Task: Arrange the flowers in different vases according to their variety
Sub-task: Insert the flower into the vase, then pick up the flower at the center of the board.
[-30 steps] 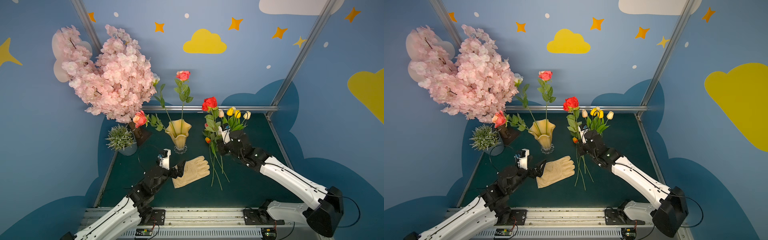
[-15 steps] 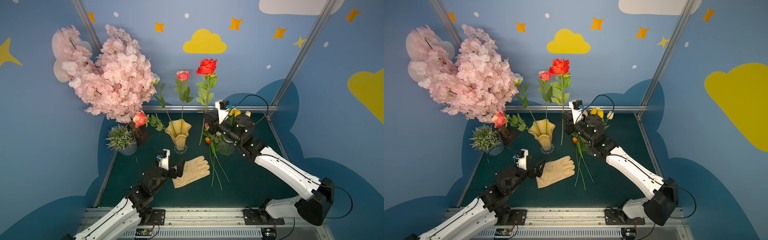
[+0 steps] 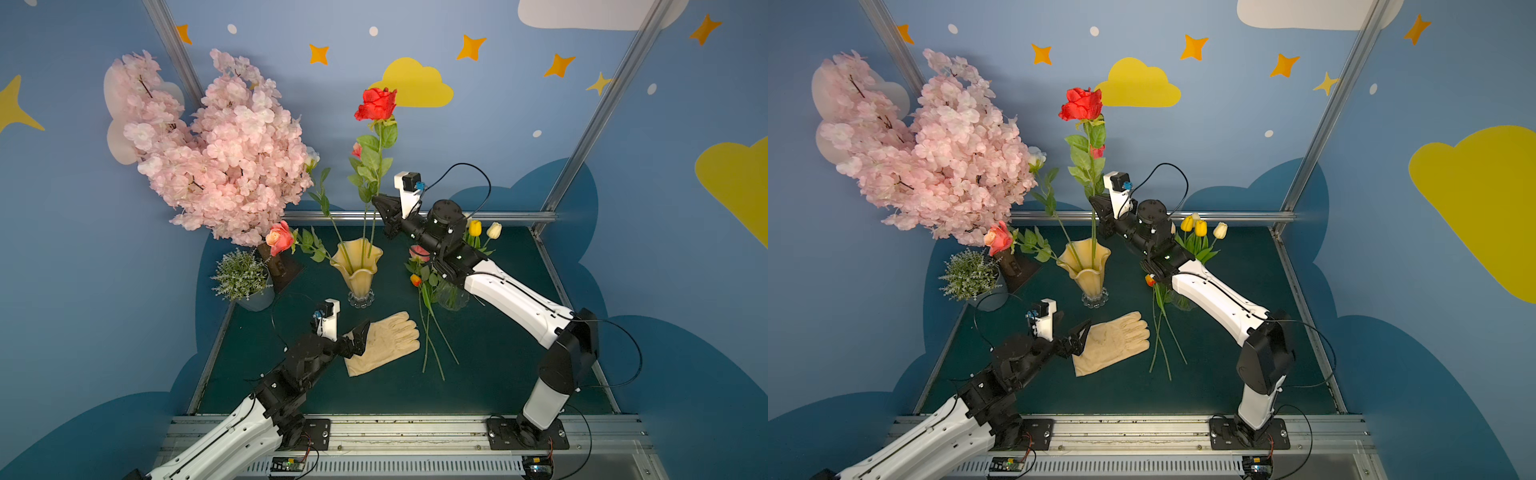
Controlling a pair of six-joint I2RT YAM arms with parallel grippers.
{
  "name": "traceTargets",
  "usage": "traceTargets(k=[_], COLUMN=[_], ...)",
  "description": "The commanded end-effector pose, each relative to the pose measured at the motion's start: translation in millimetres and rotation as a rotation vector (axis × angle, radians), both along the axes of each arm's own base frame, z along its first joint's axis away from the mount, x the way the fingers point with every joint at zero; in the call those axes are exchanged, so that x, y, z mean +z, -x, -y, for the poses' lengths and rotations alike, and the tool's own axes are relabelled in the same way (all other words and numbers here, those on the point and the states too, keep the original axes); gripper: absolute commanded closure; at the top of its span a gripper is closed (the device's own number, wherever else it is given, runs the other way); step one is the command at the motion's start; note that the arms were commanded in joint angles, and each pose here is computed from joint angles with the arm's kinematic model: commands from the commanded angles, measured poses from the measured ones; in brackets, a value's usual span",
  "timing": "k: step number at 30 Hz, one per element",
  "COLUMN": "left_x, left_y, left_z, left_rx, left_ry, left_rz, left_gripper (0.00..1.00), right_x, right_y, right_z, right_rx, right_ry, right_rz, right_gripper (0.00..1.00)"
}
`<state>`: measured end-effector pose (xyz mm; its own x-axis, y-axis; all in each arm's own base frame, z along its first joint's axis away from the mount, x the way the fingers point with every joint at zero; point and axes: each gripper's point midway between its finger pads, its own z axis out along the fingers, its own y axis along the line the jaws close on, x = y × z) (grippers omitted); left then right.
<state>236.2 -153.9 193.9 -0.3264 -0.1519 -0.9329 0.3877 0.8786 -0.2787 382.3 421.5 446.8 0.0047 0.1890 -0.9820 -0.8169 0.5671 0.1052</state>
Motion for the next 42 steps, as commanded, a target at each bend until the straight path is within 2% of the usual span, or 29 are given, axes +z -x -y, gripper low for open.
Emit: traceTargets(k=[1,7,8,9,11,13,17,22,34,42], left_x=[3.3,2.7,3.0,3.2,3.2,3.3,3.0,1.8,-7.5,-25.6], left_y=[-0.5,-0.2,-0.4,-0.3,-0.4,-0.5,-0.7,-1.7,-9.2,-17.7], left_z=[0.1,0.3,0.3,0.5,0.4,0.3,1.3,2.3,7.1,21.6], left_rx=[-0.003,-0.006,-0.005,-0.006,-0.006,-0.005,-0.008,-0.009,0.001,-0.026], left_ry=[0.005,0.005,0.006,0.005,0.005,0.006,0.006,0.002,-0.015,-0.062], left_rz=[0.019,0.019,0.018,0.019,0.019,0.019,0.018,0.015,-0.030,-0.115], left_gripper=[0.00,0.00,0.00,0.00,0.00,0.00,0.00,0.00,0.00,0.00], right_x=[5.4,-24.1,-28.5,-34.1,-42.3,-47.6,-56.6,-86.2,-196.6,-268.7], right_y=[-0.4,-4.8,-3.2,-2.6,2.4,8.9,23.6,49.4,98.3,117.7], right_z=[-17.4,-39.8,-42.4,-43.6,-43.6,-38.1,-19.2,11.8,94.8,148.7], right_rx=[0.042,0.086,0.097,0.105,0.123,0.124,0.109,0.095,-0.048,-0.205], right_ry=[-0.013,0.032,0.039,0.050,0.067,0.083,0.121,0.193,0.387,0.567], right_rz=[0.023,-0.023,-0.035,-0.052,-0.077,-0.103,-0.162,-0.247,-0.477,-0.665], right_gripper=[1.00,1.00,0.96,0.82,0.65,0.58,0.57,0.57,0.53,0.53])
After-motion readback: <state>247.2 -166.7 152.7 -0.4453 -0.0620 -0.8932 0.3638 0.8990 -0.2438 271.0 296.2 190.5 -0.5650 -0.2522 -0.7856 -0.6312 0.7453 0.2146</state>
